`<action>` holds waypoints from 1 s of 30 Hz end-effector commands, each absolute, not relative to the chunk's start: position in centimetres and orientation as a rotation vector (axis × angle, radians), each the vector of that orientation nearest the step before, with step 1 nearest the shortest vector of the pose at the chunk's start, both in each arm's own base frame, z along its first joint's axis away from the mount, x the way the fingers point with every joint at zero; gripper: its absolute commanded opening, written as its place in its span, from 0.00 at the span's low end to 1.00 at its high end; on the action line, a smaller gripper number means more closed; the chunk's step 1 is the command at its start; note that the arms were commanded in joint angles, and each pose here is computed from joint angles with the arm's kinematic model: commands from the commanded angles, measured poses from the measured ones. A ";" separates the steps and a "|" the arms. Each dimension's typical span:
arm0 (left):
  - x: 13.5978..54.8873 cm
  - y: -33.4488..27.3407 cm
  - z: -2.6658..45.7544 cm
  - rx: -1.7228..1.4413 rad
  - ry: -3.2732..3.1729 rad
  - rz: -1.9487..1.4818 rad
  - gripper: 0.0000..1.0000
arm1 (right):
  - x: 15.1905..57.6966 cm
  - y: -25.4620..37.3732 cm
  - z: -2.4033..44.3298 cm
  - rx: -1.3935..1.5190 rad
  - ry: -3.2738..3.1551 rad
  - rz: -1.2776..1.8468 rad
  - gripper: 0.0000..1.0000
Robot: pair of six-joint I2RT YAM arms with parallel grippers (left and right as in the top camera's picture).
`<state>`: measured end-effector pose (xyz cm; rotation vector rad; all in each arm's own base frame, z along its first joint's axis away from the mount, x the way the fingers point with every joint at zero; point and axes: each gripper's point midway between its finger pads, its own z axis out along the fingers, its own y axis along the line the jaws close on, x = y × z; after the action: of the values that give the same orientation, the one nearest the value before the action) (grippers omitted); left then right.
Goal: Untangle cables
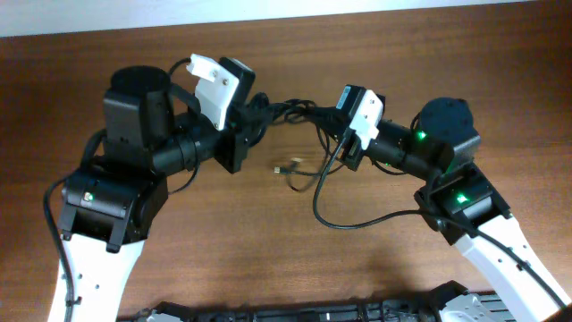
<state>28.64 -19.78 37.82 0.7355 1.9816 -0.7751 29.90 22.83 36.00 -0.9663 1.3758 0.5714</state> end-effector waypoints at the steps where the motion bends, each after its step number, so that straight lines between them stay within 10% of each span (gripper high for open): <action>1: 27.7 -20.1 36.9 0.813 1.997 -0.786 0.00 | 31.3 20.5 39.3 -0.810 1.348 0.416 0.04; 13: 28.0 -20.2 37.3 0.814 1.971 -0.781 0.00 | 32.0 17.7 31.0 -0.682 1.793 0.377 0.05; 23: 29.8 -20.8 41.0 0.741 1.826 -0.800 0.00 | 27.7 15.8 22.9 -0.696 2.203 0.403 0.38; 28: 30.5 -21.1 43.0 0.654 1.778 -0.856 0.00 | 27.3 15.2 22.2 -0.646 2.260 0.394 0.40; 30: 30.6 -21.1 43.6 0.633 1.761 -0.872 0.00 | 28.3 12.9 21.8 -0.414 2.329 0.295 0.59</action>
<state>30.75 -20.86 42.47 0.6752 1.7770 -0.8131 27.34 15.15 21.66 -0.6557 2.2723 0.3931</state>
